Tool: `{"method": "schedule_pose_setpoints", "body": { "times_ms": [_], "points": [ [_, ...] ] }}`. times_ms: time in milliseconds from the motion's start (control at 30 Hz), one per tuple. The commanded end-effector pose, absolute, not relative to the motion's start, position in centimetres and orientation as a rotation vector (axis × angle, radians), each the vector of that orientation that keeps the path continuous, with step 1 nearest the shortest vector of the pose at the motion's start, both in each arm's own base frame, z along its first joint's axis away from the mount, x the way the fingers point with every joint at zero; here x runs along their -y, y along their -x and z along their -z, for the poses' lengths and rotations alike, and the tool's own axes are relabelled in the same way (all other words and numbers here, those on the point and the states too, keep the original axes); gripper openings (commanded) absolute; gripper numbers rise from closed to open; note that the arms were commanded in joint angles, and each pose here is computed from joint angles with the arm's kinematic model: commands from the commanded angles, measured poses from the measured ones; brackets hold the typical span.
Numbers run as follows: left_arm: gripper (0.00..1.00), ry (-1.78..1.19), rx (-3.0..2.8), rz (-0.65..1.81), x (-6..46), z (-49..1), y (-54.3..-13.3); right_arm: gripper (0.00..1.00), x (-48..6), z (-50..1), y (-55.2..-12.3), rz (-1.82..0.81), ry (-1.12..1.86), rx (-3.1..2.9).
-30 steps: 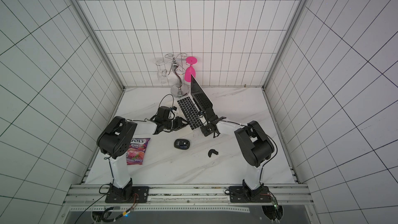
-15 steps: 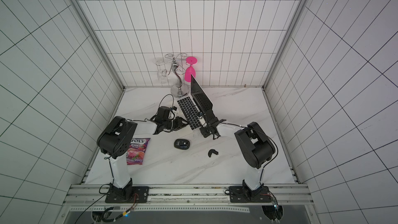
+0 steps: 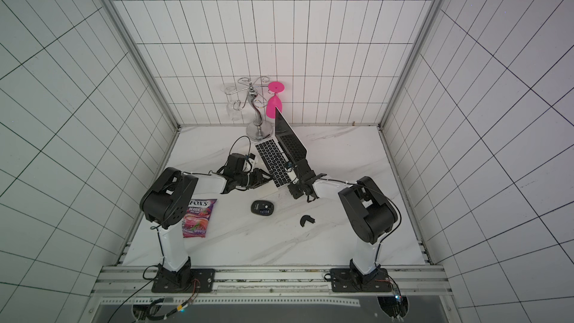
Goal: Insert the wireless mouse receiver into the laptop
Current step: Insert the USB plug into the USB port.
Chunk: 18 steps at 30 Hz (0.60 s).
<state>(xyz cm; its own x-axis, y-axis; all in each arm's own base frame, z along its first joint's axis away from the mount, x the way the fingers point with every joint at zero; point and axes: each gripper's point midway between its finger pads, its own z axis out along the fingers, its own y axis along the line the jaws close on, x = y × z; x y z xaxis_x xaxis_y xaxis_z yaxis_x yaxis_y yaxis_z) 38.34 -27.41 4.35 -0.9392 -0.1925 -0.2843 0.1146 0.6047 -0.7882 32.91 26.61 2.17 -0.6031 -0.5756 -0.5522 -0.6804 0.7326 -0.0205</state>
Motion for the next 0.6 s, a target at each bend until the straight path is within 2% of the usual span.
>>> {"method": "schedule_pose_setpoints", "body": {
  "times_ms": [0,567],
  "points": [
    [0.39,0.079,-2.553,1.217,27.1,-2.3,-37.8,0.12,-24.7,3.0,-30.1,-0.156,1.049,-2.567],
    [0.38,0.098,-2.581,1.192,26.5,-1.5,-37.8,0.05,-22.7,2.4,-31.8,0.027,0.923,-2.653]
  ]
}}
